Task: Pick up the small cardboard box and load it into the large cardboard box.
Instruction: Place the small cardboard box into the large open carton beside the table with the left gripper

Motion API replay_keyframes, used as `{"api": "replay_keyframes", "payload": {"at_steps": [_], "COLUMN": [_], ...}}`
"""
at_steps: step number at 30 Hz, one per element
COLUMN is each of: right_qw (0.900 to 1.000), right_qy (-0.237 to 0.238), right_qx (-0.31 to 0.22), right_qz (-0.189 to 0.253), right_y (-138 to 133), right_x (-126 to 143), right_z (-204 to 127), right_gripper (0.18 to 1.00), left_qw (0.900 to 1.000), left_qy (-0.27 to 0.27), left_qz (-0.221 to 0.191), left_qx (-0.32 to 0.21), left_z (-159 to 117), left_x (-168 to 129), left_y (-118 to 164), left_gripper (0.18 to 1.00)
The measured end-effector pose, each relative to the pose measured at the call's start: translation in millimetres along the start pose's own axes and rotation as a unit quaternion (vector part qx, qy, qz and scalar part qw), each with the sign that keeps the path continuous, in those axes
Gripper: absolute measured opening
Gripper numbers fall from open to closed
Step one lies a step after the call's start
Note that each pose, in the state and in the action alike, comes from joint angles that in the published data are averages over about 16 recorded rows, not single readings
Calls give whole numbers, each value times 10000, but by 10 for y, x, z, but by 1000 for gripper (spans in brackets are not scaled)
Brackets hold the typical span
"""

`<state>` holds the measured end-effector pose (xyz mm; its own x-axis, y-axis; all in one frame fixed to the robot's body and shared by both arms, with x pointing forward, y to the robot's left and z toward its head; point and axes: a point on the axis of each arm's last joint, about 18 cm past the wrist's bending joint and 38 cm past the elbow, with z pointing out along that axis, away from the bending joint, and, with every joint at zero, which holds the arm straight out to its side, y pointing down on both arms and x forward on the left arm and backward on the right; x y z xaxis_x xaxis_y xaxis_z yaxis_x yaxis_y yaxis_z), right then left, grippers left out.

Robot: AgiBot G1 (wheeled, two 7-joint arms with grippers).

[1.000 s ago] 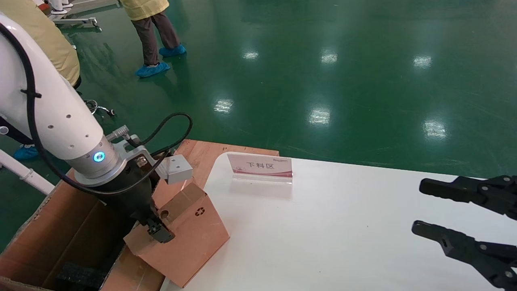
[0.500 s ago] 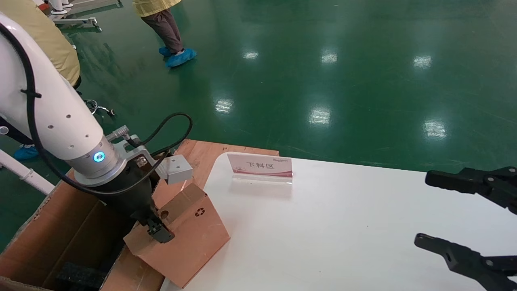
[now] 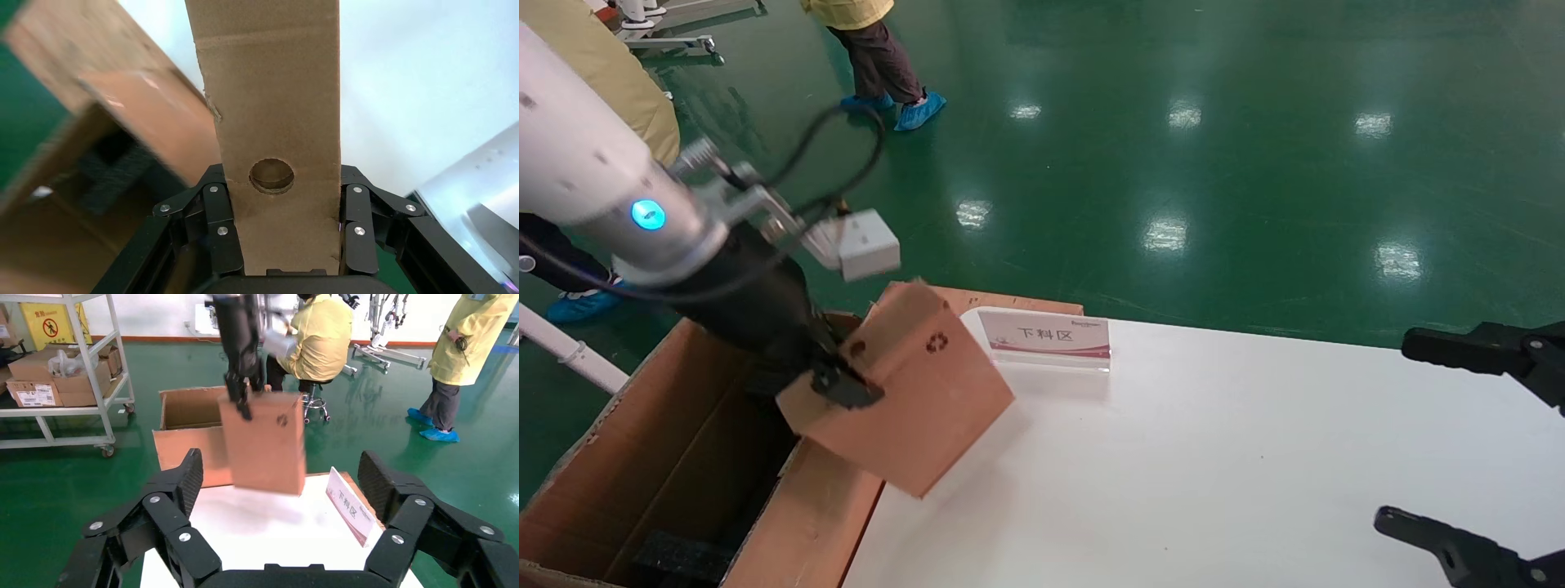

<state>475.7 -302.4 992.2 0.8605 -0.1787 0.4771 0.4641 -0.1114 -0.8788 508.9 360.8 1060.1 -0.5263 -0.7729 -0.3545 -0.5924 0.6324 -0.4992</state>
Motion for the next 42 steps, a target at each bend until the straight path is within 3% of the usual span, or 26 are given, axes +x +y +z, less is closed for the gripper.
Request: {"api": "replay_keyframes", "payload": {"at_steps": [10,18,31,42], "right_qw": [10000,10000,10000,10000], "right_qy": [0,0,0,0], "right_qx": [0,0,0,0], "right_qz": [0,0,0,0], "right_y": [0,0,0,0], "right_x": [0,0,0,0], "right_z": [0,0,0,0], "right_gripper": [971,997,1000,1000], "left_qw": [9949,9905,9857,9786], "left_qy": [-768,-1317,-1297,-861], "left_qz": [141,-45,-837,-1575], "left_qx": [633,403,-671,-1010], "left_z": [-947,-1355,-1256,-920], "left_x": [-182,-353,-613,-742], "left_y": [-23,246,916,1395], "left_gripper": [409,407,405,404]}}
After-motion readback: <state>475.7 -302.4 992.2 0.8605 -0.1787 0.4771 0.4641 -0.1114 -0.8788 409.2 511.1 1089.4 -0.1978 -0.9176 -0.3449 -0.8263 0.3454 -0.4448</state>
